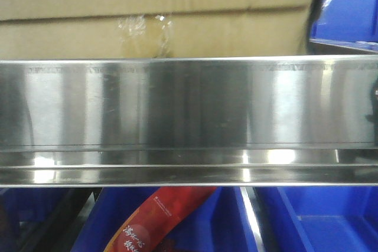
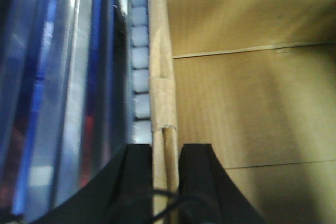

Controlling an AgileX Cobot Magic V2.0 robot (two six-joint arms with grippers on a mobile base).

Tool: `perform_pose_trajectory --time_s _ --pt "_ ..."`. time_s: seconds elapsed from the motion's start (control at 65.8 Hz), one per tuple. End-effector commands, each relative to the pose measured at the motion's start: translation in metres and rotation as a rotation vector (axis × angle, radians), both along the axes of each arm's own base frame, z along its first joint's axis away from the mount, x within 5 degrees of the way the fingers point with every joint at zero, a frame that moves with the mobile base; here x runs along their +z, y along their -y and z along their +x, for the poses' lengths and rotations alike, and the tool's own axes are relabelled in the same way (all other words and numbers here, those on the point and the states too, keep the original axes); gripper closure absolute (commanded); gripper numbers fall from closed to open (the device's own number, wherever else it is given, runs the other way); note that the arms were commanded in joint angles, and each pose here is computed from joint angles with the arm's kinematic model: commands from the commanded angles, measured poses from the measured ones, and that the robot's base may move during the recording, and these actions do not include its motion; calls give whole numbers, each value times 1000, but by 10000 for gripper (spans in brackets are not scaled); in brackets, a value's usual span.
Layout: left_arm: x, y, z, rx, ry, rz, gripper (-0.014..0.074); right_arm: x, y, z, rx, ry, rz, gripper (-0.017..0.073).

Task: Grab carton from right shelf to conveyor
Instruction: 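Clamp the carton's side walls with the left and right grippers, then lift the carton with both grippers and pull it off the shelf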

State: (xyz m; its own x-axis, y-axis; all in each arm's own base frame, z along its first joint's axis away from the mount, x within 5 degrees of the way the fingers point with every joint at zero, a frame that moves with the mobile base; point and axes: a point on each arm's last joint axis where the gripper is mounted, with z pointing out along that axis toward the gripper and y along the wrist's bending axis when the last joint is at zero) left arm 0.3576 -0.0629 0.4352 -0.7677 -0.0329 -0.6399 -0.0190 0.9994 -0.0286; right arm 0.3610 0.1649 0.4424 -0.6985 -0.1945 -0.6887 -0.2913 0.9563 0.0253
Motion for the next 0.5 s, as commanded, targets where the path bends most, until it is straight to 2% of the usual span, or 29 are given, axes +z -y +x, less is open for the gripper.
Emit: perform_pose_trajectory --time_s 0.0,0.213,0.35,0.487 --pt "24 0 -18 -3 83 -39 613 39 12 -27 12 114 54 625" --pt "56 -6 -52 5 178 -72 613 72 29 -63 12 197 94 625" --pt "77 -11 -79 0 247 -95 613 73 38 -81 12 186 88 625" --pt "97 -7 -110 -41 319 -106 613 66 49 -104 12 155 73 625"
